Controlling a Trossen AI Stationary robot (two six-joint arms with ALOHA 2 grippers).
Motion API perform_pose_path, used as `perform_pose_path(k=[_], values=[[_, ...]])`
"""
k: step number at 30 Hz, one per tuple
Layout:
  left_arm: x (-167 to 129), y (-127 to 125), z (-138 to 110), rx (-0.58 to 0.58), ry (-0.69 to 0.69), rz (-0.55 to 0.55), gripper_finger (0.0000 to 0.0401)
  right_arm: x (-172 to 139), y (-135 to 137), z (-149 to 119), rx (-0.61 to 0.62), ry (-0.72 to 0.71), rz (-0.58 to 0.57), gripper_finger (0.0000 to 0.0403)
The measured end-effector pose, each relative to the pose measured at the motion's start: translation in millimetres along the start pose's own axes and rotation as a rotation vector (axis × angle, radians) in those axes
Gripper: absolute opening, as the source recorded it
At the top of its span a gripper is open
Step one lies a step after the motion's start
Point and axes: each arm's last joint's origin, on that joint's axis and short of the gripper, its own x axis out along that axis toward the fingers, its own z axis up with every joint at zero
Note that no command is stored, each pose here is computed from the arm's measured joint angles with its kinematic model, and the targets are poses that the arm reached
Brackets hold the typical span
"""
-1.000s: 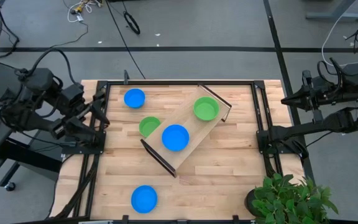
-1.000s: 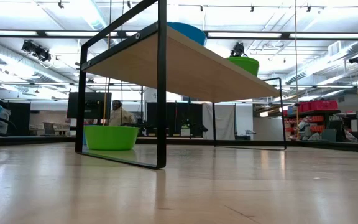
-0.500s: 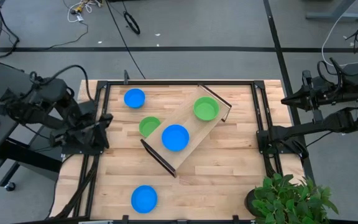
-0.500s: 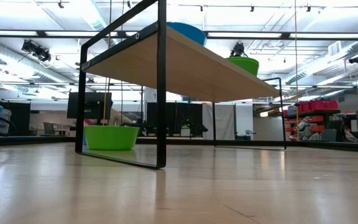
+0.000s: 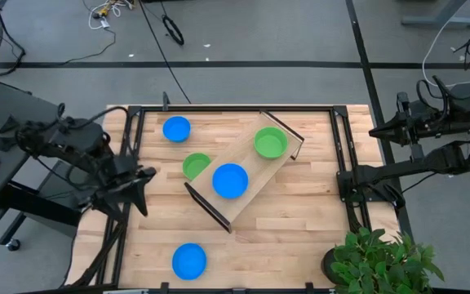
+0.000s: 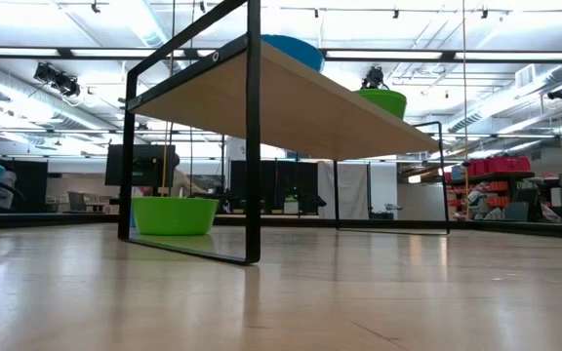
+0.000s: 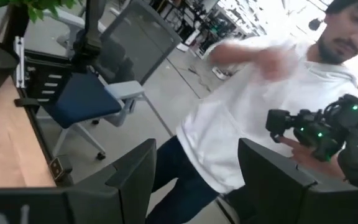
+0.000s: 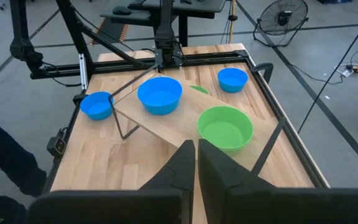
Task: Pick & Place Mini bowls
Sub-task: Stack the bottom blue bowl on top of the blue bowl on the shelf
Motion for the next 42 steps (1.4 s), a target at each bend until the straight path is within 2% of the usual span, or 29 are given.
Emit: perform_pose_path(k=[8, 23, 33, 42], values=[[11, 1, -2, 0.116, 0.039, -0.017, 0.0231, 0, 0, 0, 0.0, 0.0, 0.0, 0.0023], [11, 4, -10, 0.382, 0.109, -0.019, 0.0232, 0, 0, 0, 0.0, -0.001, 0.0, 0.0023], [16, 15, -20, 0.38, 0.238, 0.035, 0.0232, 0, 0, 0, 0.0, -0.001, 0.0, 0.0023], [41, 37, -24, 0.327, 0.335, 0.1, 0.0232, 0, 0, 0, 0.0, -0.002, 0.0, 0.0023]])
